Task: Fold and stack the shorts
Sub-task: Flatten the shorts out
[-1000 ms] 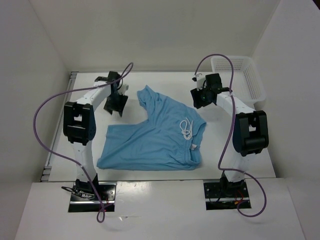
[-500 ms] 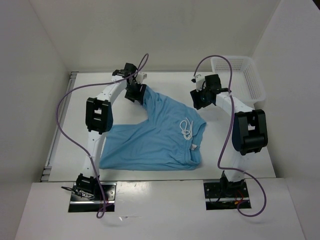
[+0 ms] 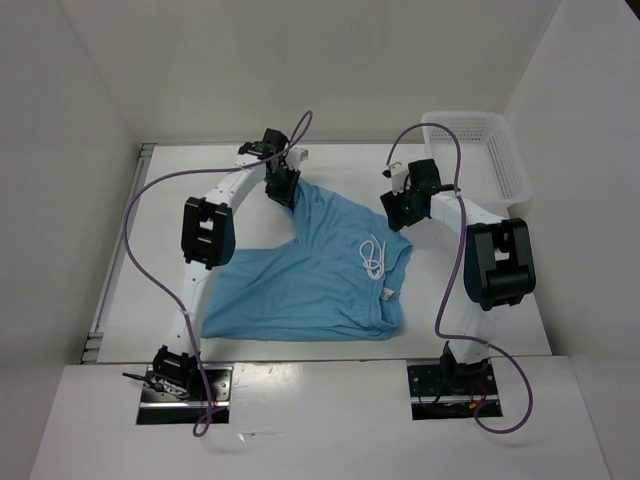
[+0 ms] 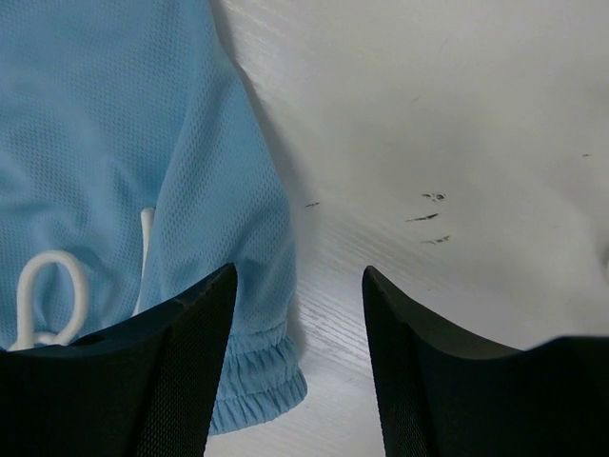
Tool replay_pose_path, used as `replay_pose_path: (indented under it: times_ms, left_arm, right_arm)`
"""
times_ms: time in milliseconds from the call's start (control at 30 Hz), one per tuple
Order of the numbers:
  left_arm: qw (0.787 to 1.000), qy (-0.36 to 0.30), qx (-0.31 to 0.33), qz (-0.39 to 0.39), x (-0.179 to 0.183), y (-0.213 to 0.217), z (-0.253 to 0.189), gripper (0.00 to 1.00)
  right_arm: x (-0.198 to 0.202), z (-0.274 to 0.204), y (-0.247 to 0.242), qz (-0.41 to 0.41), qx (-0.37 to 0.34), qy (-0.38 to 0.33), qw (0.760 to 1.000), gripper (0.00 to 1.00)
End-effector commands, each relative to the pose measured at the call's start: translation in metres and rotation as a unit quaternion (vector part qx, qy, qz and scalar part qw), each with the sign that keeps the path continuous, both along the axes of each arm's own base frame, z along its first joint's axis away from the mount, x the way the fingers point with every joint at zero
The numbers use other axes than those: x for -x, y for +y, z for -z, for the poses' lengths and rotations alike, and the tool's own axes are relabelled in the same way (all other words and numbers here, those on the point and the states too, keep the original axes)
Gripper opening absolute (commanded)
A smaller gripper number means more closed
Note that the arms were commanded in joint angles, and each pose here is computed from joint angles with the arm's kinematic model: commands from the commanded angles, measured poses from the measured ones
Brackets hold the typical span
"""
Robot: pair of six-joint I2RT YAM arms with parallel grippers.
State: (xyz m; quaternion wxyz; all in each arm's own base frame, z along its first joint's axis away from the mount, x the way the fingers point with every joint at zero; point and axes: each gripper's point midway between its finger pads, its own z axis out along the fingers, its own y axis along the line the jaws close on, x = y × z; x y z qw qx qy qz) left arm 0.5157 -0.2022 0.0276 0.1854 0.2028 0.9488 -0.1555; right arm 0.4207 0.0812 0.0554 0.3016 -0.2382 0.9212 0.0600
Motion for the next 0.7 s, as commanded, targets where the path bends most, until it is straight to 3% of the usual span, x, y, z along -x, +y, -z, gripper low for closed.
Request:
replay_pose_path:
  times_ms: [0,133,267,333,400,467,567,667]
  left_arm:
    - [0.999,0.029,-0.023,0.0,0.012,0.005,0.026,0.16]
    - [0.998,0.034,-0.041,-0.024,0.019,0.034,0.014,0.01]
    - [0.995,0.021,-0.078,-0.054,0.043,0.069,-0.024,0.0]
    - [0.99,0.041,-0.119,-0.063,0.067,0.088,-0.017,0.0]
    - [0.988,0.034,-0.134,-0.069,0.081,0.098,-0.031,0.0]
    - [0.984,0.047,-0.159,-0.068,0.102,0.106,-0.027,0.05]
    - [0.98,0.066,-0.178,-0.068,0.124,0.116,-0.02,0.32]
    - [0.983,0.068,-0.152,-0.079,0.127,0.121,-0.031,0.47]
  right_arm:
    - [-0.012,-0.001,-0.002,-0.001,0.015,-0.024,1.0,0.61]
    - [-0.002,0.01,0.001,-0.018,0.012,0.002,1.0,0.62]
    - [0.022,0.023,0.014,-0.08,0.004,0.036,0.996,0.62]
    - [0.034,0.03,0.026,-0.104,0.009,0.049,0.993,0.54]
    - [0.036,0.033,0.027,-0.11,0.019,0.047,0.993,0.52]
    - [0.035,0.036,0.031,-0.111,0.017,0.048,0.993,0.53]
    - [0.023,0.027,0.032,-0.108,0.019,0.033,0.993,0.56]
    - [0.01,0.011,0.032,-0.116,0.027,0.009,0.993,0.57]
